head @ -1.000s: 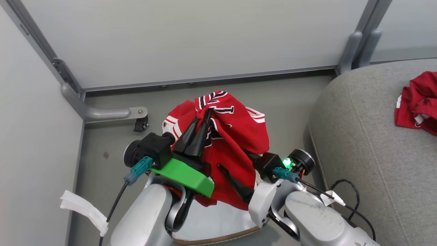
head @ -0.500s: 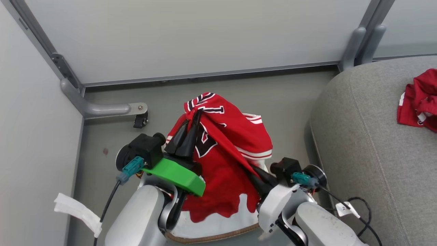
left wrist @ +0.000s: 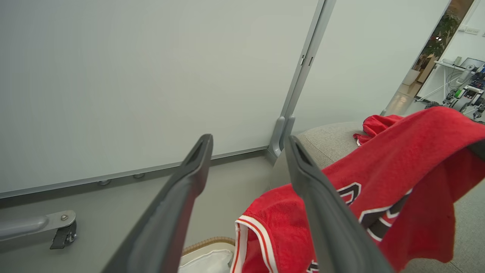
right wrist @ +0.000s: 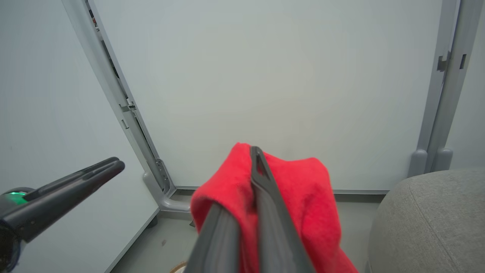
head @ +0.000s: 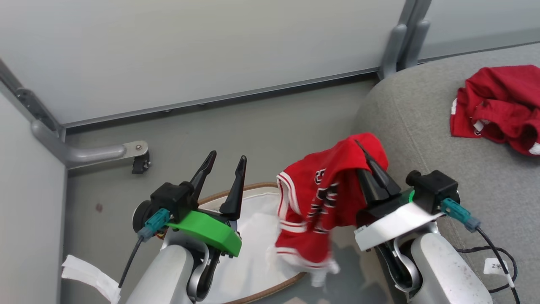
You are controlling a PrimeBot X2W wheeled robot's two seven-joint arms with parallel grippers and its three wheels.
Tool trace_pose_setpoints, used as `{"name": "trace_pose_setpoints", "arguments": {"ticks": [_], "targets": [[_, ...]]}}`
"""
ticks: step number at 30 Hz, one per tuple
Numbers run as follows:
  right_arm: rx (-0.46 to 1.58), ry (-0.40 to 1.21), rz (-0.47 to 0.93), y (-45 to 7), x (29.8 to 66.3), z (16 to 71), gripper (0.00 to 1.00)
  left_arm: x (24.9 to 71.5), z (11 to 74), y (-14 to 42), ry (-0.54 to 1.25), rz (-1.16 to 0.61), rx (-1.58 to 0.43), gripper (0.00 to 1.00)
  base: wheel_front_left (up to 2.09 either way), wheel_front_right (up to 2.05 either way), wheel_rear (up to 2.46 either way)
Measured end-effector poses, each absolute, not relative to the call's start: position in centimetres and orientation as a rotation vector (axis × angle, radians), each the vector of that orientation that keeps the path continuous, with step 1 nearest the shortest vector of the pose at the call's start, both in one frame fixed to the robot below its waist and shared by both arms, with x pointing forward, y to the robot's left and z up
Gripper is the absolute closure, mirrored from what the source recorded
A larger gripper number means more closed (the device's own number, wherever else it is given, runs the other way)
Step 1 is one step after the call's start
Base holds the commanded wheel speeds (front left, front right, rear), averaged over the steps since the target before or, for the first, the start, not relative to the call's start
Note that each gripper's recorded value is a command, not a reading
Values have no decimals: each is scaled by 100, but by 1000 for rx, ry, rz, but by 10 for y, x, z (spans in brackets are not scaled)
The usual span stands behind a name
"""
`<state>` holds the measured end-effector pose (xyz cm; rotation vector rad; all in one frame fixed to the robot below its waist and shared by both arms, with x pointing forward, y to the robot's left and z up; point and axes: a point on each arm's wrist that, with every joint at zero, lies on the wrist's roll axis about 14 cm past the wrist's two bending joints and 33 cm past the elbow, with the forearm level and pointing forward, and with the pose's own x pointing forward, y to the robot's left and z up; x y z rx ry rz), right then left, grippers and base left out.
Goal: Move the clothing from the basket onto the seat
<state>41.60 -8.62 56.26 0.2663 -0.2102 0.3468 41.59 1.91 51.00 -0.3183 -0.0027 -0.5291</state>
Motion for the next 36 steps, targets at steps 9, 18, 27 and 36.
{"name": "trace_pose_setpoints", "arguments": {"ticks": [9,18,27,36], "targets": [[256,-355,130,-167,395,601,100,418,500,-24,34,-647,-313,0,0,0,0],[181,-408,-103,-245,356,614,100,404,489,-91,84,-838,-317,0,0,0,0],[39,-480,-379,-329,306,639,100,381,482,-152,121,-1051,-317,0,0,0,0],[-325,-624,-331,-348,335,734,100,389,460,-159,161,-1092,-321,0,0,0,0]]}}
